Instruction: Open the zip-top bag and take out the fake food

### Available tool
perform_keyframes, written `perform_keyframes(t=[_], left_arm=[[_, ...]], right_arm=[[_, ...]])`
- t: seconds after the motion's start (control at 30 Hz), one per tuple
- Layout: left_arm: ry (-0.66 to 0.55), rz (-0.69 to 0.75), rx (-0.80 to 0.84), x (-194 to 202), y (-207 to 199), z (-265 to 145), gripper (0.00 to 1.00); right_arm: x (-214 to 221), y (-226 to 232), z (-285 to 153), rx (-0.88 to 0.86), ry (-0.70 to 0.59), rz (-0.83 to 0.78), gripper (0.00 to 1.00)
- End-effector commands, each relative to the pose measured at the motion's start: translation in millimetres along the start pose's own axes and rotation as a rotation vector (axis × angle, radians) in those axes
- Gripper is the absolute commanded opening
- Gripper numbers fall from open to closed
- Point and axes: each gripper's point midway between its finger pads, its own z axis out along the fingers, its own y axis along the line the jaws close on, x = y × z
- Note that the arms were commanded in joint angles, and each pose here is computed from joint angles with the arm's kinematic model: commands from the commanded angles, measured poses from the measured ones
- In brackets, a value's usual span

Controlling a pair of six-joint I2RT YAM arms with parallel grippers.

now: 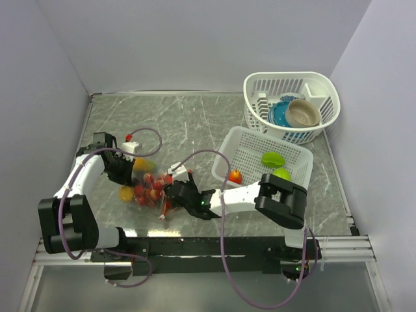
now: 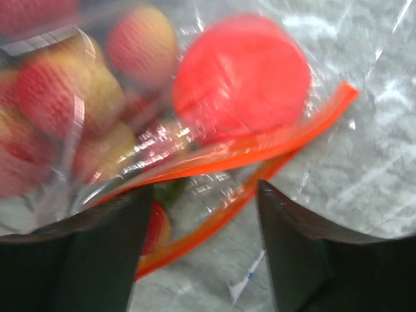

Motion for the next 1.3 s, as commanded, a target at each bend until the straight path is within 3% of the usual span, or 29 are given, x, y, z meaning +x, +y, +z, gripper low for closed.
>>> perform_keyframes(t=[0.0, 0.2, 0.27, 0.3, 0.4, 0.5, 0.9, 1.27], left_arm=[[-0.035, 0.027, 0.006, -11.8, -4.2, -11.7, 0.01], [-0.047, 0.033, -0.053, -15.6, 7.1, -15.2, 0.01], [-0.044, 0.028, -0.042, -15.5, 6.2, -13.5, 0.01], [-0.049, 0.023, -0.041, -17.1, 6.0, -14.0, 0.01], [-0.059, 0.013, -0.046, -21.2, 7.1, -15.1, 0.01], [-0.061, 0.016, -0.067, -22.3, 11.1, -14.9, 0.01], [-0.041, -0.001, -0.079, -17.4, 17.2, -3.5, 0.01], [-0.041, -0.007, -0.069, -15.8, 14.6, -0.8, 0.01]], right_arm=[[-5.3, -15.7, -15.1, 0.017, -0.045, 0.057, 0.61], [-4.1, -35.3, -45.7, 0.009, -0.065, 0.095, 0.54], [-4.8, -34.1, -49.6, -0.015, -0.075, 0.096, 0.59], [-4.7, -30.0, -50.0, -0.038, -0.07, 0.09, 0.7], [-9.5, -10.8, -49.7, -0.116, -0.078, 0.07, 0.82], [-7.8, 4.6, -44.2, -0.148, -0.07, 0.041, 0.87], [-27.6, 46.2, -26.7, -0.242, -0.094, -0.014, 0.88], [-10.1, 72.1, -7.7, -0.27, -0.043, -0.014, 0.84]])
